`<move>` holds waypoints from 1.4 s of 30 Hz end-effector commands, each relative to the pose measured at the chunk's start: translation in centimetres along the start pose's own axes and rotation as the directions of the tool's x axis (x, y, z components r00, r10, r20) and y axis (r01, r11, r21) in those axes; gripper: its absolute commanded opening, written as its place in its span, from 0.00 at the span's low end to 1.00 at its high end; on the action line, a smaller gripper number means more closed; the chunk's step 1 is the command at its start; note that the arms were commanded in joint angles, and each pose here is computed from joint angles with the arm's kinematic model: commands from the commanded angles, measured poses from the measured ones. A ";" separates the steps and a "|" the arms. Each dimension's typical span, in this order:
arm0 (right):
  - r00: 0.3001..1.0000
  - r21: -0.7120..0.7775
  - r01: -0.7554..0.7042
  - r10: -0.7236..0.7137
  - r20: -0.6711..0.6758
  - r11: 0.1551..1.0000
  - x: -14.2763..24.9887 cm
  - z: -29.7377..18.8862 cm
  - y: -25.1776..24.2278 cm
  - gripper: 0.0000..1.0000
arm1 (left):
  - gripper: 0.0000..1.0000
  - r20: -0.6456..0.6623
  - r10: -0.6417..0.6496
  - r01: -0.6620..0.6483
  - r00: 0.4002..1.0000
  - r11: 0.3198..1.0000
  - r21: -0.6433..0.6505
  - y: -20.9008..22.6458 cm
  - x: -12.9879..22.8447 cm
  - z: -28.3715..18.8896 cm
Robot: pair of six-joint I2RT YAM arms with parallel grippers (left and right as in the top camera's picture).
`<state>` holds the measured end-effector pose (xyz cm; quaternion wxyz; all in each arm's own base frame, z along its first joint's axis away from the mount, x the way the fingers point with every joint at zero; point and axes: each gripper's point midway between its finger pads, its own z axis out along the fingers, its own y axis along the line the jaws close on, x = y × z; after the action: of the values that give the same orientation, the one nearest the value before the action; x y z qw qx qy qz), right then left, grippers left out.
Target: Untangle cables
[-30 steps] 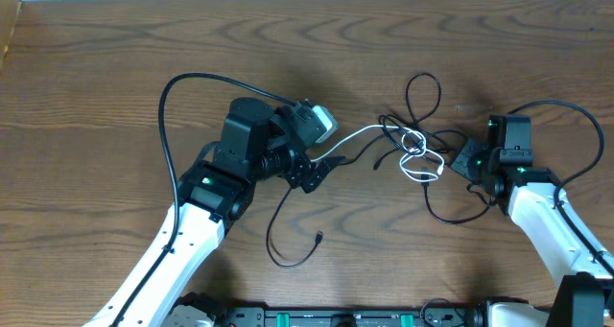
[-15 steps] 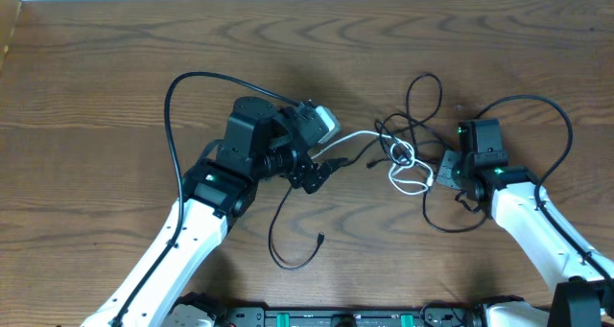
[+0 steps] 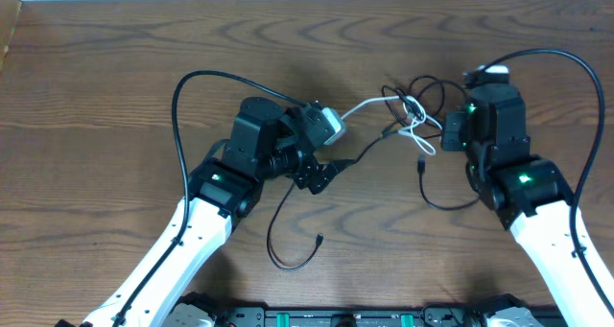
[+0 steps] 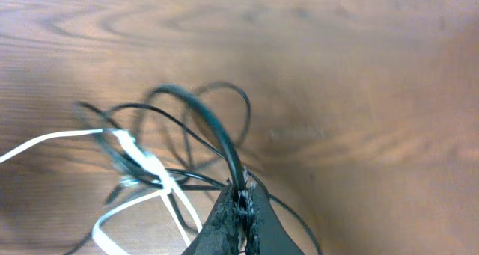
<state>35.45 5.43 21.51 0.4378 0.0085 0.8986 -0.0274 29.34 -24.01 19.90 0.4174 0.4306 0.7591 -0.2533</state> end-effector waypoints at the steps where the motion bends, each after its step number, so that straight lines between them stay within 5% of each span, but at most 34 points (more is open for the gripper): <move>1: 0.987 -0.020 0.151 -0.150 0.065 0.988 -1.6 -1.0 1.7 0.01 | 0.91 0.036 0.028 -0.029 0.999 0.999 0.021 -0.5 -1.5 0.1; 24: 0.907 -0.292 0.221 -0.086 0.413 0.931 -8.1 -7.6 10.7 0.01 | 0.91 0.056 0.050 -0.050 0.997 0.999 -0.003 -0.3 -2.2 0.3; 33: 0.962 0.026 0.241 -0.242 0.128 0.970 -2.4 -1.6 5.1 0.01 | 0.91 0.051 0.048 -0.047 0.998 0.999 -0.011 -0.1 -2.1 0.4; 38: 0.967 0.246 0.145 -0.189 0.169 0.958 -4.0 -2.4 1.2 0.01 | 0.91 0.050 0.047 -0.047 0.998 0.999 -0.010 -0.1 -2.0 0.4; 42: 0.955 0.225 0.082 -0.141 0.262 0.971 -6.0 -3.9 1.2 0.01 | 0.91 0.050 0.048 -0.047 0.998 0.999 -0.010 -0.1 -2.0 0.4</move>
<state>36.59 8.59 25.47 0.5176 -0.0470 0.8444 -0.1300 29.51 -25.08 20.56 0.4350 0.4401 0.7432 -0.2544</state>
